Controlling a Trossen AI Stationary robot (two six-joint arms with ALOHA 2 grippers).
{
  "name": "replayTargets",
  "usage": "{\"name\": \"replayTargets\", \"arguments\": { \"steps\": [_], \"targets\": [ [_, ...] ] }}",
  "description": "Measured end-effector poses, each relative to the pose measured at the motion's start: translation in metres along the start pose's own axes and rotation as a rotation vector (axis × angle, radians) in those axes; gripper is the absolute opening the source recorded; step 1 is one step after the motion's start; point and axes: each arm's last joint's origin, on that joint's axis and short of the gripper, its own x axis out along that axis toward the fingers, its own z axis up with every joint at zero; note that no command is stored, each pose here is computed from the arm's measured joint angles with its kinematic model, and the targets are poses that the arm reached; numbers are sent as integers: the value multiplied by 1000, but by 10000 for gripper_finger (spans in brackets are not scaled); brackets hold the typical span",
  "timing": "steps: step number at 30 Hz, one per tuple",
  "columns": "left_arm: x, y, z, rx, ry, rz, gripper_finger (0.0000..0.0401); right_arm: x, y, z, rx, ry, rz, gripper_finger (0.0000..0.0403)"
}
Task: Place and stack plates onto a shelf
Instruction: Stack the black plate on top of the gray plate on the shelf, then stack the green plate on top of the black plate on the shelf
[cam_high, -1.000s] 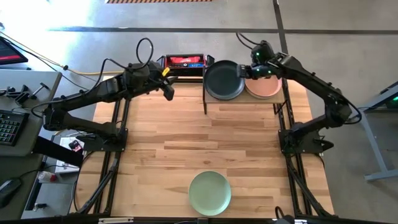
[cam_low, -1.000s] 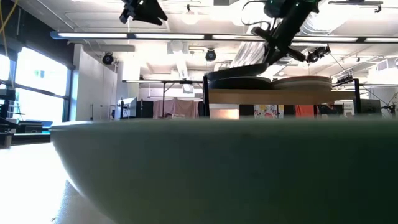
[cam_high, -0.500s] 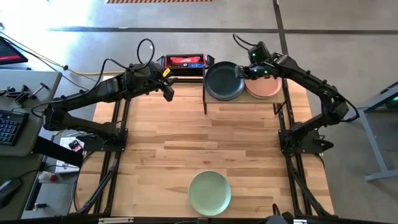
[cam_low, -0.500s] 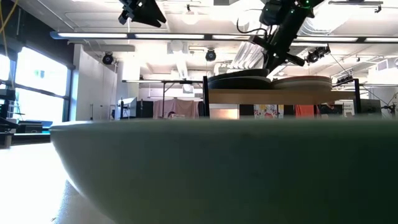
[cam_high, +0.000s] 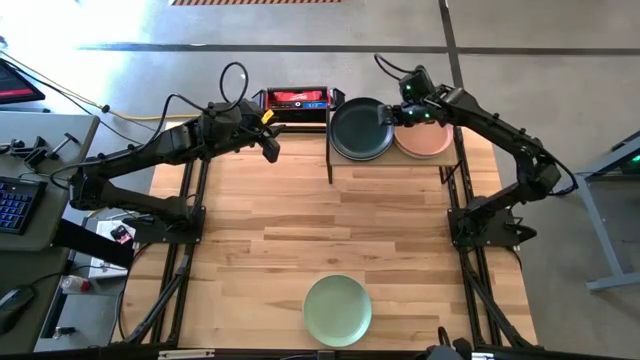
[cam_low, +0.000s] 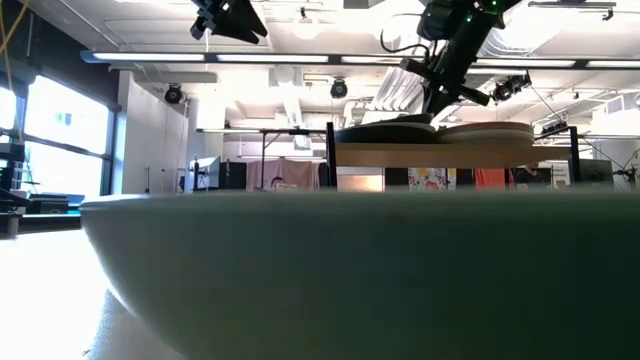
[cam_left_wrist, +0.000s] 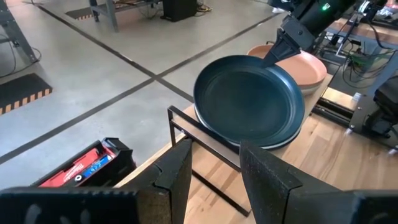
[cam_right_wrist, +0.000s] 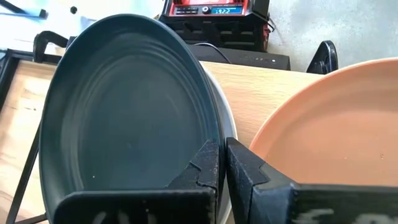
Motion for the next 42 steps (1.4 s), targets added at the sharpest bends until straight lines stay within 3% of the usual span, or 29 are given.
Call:
{"name": "replayTargets", "arguments": {
  "steps": [9, 18, 22, 42],
  "targets": [
    [0, 0, 0, -15, 0, 0, 122, 0, 1, 0, 2, 4, 16, 4],
    [0, 0, 0, -14, 0, 0, 122, 0, 1, 0, 46, 13, 30, 87],
    [0, 0, 0, -14, 0, 0, 122, 0, 2, -1, 45, 32, 56, 106],
    [0, 0, 0, -14, 1, 0, 122, -17, -5, -6, 41, 104, 108, 110]
  ]
}}
